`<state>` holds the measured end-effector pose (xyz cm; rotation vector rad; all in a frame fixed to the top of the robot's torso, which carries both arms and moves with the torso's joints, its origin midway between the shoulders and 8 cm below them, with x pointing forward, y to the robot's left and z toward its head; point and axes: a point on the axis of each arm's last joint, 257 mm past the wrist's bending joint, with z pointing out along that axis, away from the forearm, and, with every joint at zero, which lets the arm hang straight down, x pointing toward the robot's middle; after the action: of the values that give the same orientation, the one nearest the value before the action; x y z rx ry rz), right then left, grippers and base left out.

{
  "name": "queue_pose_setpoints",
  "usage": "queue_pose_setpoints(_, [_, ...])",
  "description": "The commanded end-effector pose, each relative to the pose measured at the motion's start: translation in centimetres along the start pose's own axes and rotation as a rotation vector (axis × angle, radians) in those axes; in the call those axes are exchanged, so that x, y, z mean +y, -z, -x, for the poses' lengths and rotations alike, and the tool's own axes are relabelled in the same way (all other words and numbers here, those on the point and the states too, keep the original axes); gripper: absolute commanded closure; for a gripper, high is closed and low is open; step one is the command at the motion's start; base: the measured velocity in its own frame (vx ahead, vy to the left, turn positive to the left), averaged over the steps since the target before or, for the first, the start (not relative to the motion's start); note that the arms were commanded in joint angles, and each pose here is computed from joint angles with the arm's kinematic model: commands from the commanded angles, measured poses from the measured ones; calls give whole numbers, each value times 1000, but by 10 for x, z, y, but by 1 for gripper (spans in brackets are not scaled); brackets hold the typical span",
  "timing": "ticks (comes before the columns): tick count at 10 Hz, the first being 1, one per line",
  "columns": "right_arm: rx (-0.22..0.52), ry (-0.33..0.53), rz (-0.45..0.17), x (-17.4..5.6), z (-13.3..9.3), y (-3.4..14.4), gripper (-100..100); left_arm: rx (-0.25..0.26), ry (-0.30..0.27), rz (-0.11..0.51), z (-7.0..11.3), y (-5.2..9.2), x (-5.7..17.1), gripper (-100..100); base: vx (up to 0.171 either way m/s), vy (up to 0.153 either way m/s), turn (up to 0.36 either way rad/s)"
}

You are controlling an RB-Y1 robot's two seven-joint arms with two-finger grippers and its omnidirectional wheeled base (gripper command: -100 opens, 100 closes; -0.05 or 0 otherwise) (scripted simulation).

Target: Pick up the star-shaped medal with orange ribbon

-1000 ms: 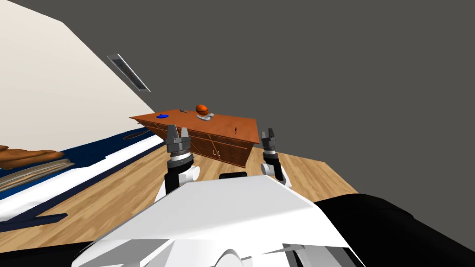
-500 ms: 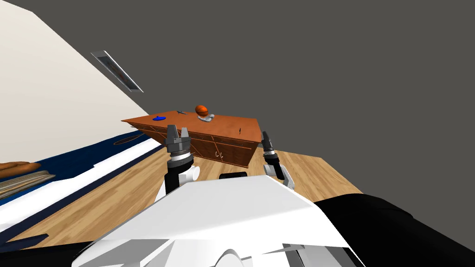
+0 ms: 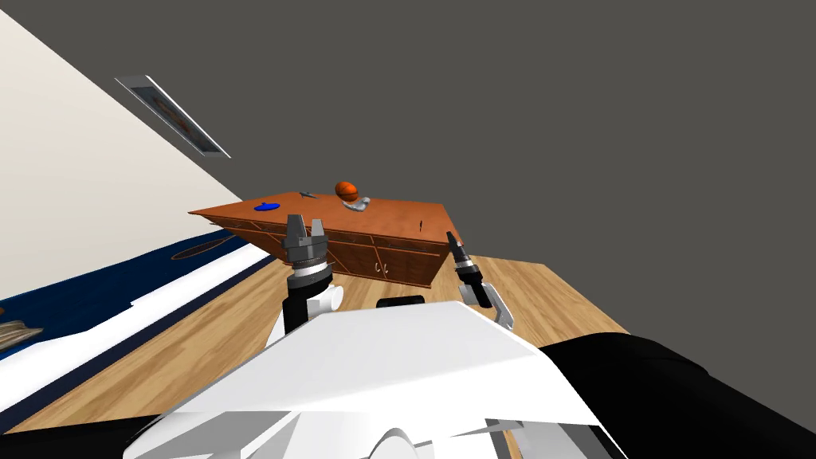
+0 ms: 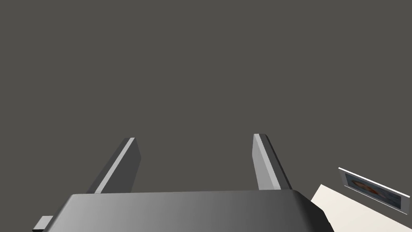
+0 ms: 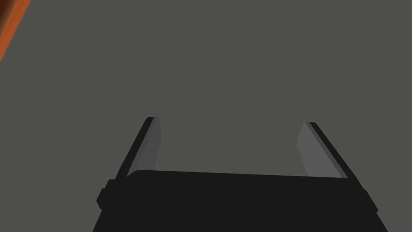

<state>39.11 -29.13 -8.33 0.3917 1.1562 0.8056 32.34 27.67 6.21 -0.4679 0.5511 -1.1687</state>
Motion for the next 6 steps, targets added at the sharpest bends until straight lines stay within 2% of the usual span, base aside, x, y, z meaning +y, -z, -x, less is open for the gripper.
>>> queue_pose_setpoints(1, [32, 84, -33, -18, -1, 2, -100, 0, 0, 0, 0, 0, 0, 0, 71, 175, -94])
queue_pose_setpoints(3, [66, 176, -69, -36, -2, 6, -100, 0, 0, 0, 0, 0, 0, 0, 41, 155, -97])
queue_pose_setpoints(4, [94, 261, -100, -53, 0, 9, -100, 0, 0, 0, 0, 0, 0, 0, 38, 192, -133])
queue_pose_setpoints(6, [116, 344, -128, -69, 4, 11, -100, 0, 0, 0, 0, 0, 0, 0, 68, 163, -101])
